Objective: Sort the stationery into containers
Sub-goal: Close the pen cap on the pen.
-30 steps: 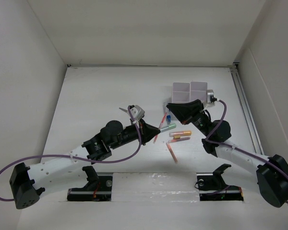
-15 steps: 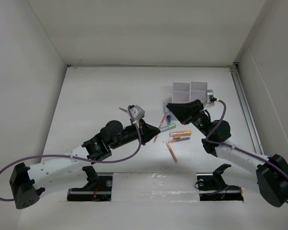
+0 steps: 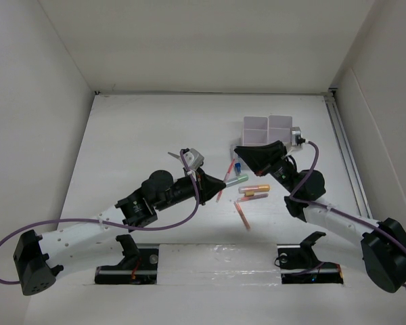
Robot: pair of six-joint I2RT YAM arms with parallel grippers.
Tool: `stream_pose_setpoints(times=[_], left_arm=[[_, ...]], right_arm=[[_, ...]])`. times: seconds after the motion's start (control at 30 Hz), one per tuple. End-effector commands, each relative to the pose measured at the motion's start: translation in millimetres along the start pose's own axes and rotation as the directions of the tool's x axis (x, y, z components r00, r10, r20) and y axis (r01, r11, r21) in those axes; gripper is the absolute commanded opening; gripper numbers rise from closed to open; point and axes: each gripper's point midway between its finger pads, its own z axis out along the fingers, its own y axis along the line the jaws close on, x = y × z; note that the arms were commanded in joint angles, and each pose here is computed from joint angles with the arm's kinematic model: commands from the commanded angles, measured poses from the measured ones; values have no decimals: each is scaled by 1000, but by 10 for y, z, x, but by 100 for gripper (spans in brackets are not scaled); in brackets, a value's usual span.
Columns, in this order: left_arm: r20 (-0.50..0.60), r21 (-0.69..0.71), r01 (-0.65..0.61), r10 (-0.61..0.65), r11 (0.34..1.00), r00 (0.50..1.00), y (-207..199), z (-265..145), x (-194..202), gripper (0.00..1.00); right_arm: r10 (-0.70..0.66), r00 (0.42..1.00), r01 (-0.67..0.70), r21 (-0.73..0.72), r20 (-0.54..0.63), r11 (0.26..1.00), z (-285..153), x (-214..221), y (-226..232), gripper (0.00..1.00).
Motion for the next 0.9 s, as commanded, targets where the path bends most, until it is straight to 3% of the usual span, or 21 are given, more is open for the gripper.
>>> stream_pose_setpoints(times=[0.0,0.87], left_arm=[[85,49,-22,17,999,996,-155,-16,-301,0],[121,21,-30,27,999,992,-103,36,-366,0]], right_arm=[[-60,992,75,-140,108,987,-28,-262,342,0],[-29,995,45,-165,99,985,-21,-146,366,0]])
